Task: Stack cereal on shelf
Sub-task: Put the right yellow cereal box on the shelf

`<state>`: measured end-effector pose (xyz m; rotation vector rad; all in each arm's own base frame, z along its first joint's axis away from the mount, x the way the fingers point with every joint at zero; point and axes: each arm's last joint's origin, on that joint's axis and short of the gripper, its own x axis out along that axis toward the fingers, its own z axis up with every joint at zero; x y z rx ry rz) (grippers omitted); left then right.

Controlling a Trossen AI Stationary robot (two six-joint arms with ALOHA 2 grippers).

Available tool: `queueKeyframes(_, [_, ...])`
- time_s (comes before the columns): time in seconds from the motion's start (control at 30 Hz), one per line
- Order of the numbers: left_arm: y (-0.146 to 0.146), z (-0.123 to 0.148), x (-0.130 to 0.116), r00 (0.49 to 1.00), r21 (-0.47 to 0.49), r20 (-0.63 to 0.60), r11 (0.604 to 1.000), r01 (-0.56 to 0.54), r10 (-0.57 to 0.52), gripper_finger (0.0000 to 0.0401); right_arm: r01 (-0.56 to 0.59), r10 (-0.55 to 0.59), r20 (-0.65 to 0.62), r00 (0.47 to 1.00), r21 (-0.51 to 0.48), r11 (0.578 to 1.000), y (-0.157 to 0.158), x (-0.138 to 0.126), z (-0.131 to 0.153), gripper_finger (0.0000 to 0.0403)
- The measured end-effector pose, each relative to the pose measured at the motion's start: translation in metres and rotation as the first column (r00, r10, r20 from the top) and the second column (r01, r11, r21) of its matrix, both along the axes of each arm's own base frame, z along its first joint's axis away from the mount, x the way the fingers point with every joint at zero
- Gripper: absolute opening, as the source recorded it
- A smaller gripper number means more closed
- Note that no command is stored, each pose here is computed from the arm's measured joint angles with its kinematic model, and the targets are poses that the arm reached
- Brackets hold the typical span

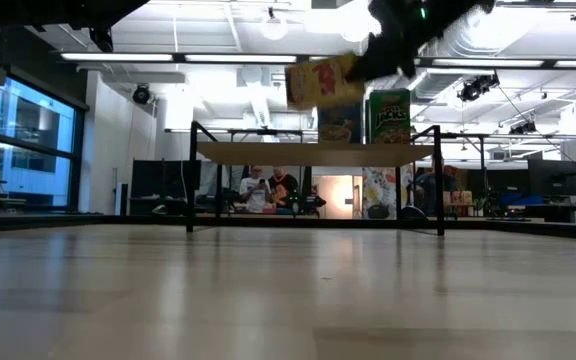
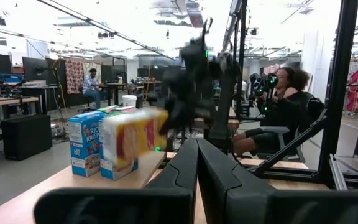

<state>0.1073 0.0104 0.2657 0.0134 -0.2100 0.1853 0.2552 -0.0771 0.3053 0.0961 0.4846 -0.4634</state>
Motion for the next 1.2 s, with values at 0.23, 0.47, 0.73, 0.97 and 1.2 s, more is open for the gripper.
queueKeyframes(0.23, [0.0,0.001,0.0,1.0,0.001,0.009,1.0,-0.002,0.002,0.0,0.121,-0.094,-0.174,0.98,0.154,0.981,-0.003,0.018,0.068,0.0055])
queueKeyframes(0.47, [0.0,0.001,0.0,1.0,0.0,0.008,1.0,-0.001,0.001,0.0,0.19,-0.08,-0.418,0.905,0.229,0.955,-0.004,0.061,0.091,0.0055])
queueKeyframes(0.73, [0.0,0.001,0.0,1.0,-0.007,0.008,1.0,0.001,-0.001,0.0,0.211,-0.05,-0.538,0.842,0.242,0.947,-0.001,0.093,0.104,0.0055])
queueKeyframes(0.97, [0.0,0.0,0.0,1.0,-0.018,0.004,1.0,0.004,-0.004,0.0,0.274,-0.037,-0.577,0.816,0.329,0.903,-0.006,0.095,0.09,0.0054])
queueKeyframes(1.2, [0.0,0.0,0.0,1.0,-0.033,0.007,0.999,0.008,-0.007,0.0,0.309,-0.05,-0.596,0.801,0.34,0.888,-0.012,0.093,0.083,0.0054])
